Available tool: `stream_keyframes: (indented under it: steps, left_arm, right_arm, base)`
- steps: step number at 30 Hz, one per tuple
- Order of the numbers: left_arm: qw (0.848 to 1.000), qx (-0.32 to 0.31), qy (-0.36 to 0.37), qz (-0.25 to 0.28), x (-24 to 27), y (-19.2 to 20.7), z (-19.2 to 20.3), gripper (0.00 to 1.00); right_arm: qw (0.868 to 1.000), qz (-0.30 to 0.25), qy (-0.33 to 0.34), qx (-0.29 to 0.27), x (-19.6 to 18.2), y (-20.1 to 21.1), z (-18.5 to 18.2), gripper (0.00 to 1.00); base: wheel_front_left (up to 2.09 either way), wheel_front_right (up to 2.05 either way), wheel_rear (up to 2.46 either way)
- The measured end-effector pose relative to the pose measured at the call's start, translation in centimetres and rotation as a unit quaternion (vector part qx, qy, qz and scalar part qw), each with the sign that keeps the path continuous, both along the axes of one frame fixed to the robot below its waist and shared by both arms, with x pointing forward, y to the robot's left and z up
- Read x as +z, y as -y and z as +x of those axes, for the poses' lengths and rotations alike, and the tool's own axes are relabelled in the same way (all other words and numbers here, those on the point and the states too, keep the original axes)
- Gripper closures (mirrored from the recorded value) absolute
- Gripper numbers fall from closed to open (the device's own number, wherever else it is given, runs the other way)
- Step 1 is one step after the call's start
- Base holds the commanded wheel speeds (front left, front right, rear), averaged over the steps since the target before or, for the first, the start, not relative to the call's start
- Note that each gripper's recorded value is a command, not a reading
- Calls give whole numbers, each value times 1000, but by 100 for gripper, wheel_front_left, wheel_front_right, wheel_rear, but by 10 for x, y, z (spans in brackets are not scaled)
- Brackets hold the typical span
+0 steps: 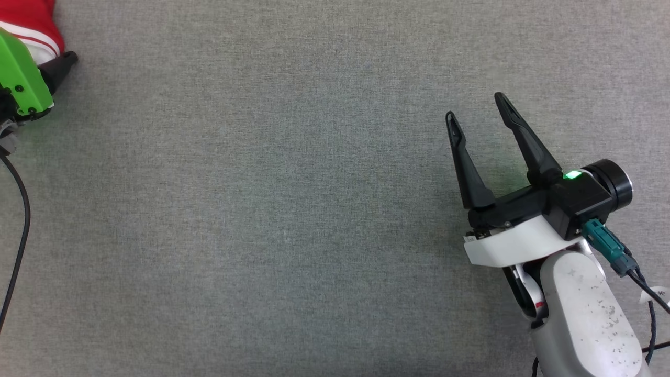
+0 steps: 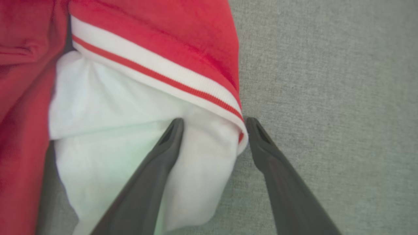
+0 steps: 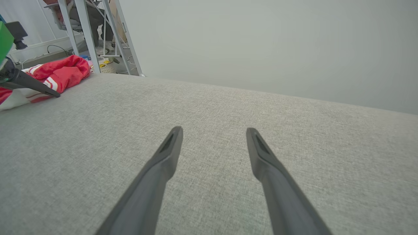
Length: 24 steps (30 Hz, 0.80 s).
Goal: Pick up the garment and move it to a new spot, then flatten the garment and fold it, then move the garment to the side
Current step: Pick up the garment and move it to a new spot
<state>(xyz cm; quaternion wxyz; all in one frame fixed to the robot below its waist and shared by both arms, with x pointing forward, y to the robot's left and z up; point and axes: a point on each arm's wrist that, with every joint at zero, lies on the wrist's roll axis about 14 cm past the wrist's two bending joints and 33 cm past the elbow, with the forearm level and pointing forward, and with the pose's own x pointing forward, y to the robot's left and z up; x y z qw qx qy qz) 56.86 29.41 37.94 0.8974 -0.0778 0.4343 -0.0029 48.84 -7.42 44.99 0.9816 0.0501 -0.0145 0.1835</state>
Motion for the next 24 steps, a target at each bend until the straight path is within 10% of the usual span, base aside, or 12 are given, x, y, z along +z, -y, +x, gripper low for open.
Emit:
stream_keyframes:
  steps: [2,3,14,24]
  left_arm:
    - [1000,2,-1,-3,1,0,-2,92]
    - [1000,3,0,-5,3,0,-3,100]
    - [993,18,113,-38,60,5,0,100]
    - [951,-72,300,-11,185,39,-10,100]
  right_arm:
    - [1000,-1,3,-5,3,3,0,0]
    - [1000,-1,4,-5,3,3,0,0]
    - [1000,-3,12,12,17,-9,-12,0]
    - [999,0,47,3,55,-5,-27,0]
  base:
    - [0,0,0]
    - [0,0,0]
    - [0,0,0]
    - [0,0,0]
